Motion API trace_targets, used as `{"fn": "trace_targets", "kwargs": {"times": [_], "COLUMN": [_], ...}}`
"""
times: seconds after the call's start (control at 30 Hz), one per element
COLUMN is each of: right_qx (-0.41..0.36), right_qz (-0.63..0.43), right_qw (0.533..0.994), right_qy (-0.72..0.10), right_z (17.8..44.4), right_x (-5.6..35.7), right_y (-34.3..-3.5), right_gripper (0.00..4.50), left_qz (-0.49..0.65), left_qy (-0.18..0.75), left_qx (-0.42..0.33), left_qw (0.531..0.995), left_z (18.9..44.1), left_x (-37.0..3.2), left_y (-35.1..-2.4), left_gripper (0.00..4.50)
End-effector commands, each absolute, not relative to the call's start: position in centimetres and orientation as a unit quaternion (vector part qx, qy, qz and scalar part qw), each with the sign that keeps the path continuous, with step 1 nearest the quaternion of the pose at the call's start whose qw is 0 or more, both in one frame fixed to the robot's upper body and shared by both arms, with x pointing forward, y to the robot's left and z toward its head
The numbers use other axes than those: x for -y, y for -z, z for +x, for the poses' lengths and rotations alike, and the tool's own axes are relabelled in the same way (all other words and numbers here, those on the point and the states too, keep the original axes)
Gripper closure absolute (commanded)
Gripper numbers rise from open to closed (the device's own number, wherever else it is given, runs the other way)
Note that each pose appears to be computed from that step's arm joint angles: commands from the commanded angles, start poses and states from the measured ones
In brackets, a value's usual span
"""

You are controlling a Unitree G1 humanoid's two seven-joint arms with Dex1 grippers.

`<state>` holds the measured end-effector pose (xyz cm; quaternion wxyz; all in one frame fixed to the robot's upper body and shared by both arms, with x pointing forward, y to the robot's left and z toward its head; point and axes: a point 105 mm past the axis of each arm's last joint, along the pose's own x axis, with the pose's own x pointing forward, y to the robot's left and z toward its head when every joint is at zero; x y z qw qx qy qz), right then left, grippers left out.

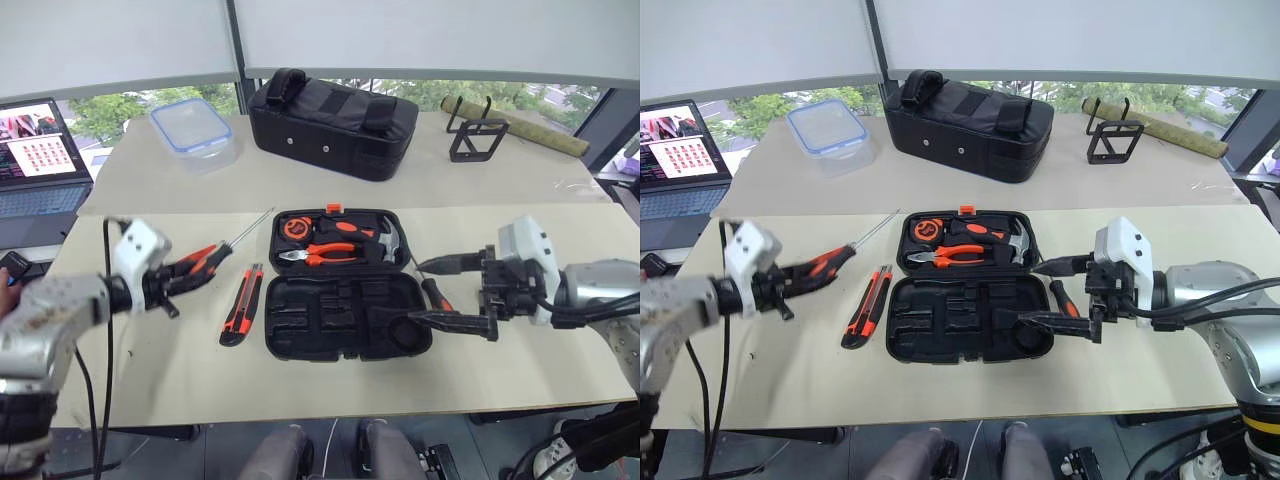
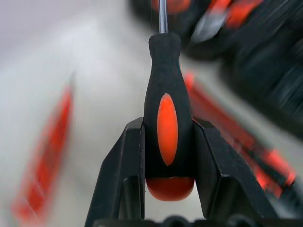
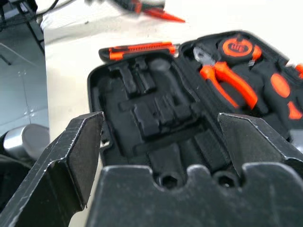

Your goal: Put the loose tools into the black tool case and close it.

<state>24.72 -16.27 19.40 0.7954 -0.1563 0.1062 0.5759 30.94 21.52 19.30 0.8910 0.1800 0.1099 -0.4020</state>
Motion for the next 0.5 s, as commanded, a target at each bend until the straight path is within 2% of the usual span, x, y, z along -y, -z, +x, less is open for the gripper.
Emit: {"fn": "trace_targets", "kwargs": {"times": [0.03, 0.17, 0.3, 0.5], "right_qx": [-0.098, -0.103, -0.101, -0.095], "right_qz": [-0.189, -0.198, -0.2, -0.203], "right_qw": [0.797, 0.803, 0.801, 0.816], "right_qy": [-0.565, -0.553, -0.555, -0.533], "right_z": [24.5, 24.5, 23.8, 23.4], "right_x": [16.9, 17.1, 16.8, 17.1], "right_y": [-20.0, -19.6, -19.7, -19.7], "right_gripper": [0.0, 0.0, 0.0, 0.0], "left_qz": [0.243, 0.329, 0.357, 0.359], "left_qy": [0.538, 0.599, 0.601, 0.613], "left_qx": [-0.099, -0.11, -0.127, -0.159], "left_qw": [0.801, 0.721, 0.703, 0.686], "left_z": [30.4, 32.0, 33.9, 34.1], "left_x": [-17.3, -13.9, -11.5, -9.7], "left_y": [-20.2, -18.1, -16.5, -14.6], "left_gripper": [3.63, 3.63, 3.63, 3.63]}}
